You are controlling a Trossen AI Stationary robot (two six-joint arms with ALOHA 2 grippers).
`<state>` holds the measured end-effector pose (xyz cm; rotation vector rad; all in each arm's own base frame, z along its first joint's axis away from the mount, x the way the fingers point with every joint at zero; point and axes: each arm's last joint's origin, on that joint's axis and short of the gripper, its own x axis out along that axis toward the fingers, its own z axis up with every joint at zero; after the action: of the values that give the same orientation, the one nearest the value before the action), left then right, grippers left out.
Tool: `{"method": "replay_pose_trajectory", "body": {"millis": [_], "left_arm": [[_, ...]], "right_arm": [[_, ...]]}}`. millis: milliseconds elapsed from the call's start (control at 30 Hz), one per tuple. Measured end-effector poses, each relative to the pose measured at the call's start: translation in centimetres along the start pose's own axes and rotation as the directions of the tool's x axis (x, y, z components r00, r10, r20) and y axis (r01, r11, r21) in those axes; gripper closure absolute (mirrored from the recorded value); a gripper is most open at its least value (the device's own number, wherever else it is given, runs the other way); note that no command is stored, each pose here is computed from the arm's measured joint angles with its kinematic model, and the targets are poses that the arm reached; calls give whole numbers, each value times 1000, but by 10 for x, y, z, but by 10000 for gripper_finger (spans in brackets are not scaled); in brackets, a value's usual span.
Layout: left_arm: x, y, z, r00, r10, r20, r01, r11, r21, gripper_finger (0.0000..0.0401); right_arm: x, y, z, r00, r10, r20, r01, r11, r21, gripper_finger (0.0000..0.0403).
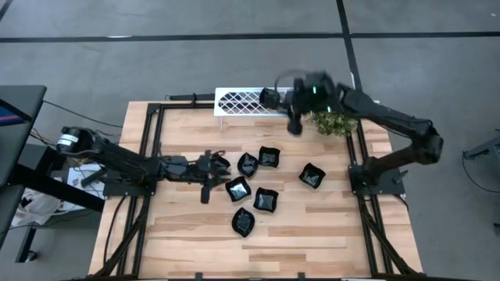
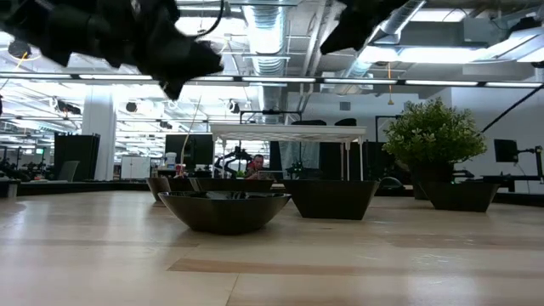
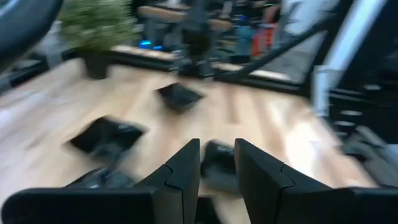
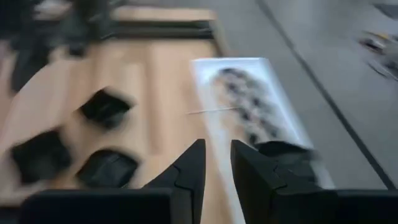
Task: Pick & Place Mini shaped plates
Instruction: Stack the leaf shaped plate on top of the leaf shaped plate on the shelf
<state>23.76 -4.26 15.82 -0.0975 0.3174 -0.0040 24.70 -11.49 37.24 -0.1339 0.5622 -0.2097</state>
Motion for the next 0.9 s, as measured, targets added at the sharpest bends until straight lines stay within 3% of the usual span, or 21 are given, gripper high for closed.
{"method": "replay_pose_trajectory", "body": {"millis": [167, 433, 600, 767, 900], "left_arm": [[16, -12, 18, 998, -61, 19, 61, 998, 5, 299], [22, -7, 16, 993, 92, -68, -94, 995, -28, 299], [21, -7, 15, 993, 92, -72, -98, 991, -91, 299], [15, -14, -1, 991, 67, -116, -85, 983, -165, 299], [8, -25, -12, 990, 40, -134, -66, 980, -190, 299]], "right_arm": [[-6, 64, -24, 985, 169, 34, -162, 976, -147, 332], [-6, 134, -57, 986, 158, 54, -148, 978, -147, 332], [1, 154, -56, 997, 18, 70, -14, 998, -61, 332], [21, 158, -49, 992, -24, 122, 27, 999, -19, 332], [45, 149, -46, 997, -64, 41, 65, 998, -17, 332]]}}
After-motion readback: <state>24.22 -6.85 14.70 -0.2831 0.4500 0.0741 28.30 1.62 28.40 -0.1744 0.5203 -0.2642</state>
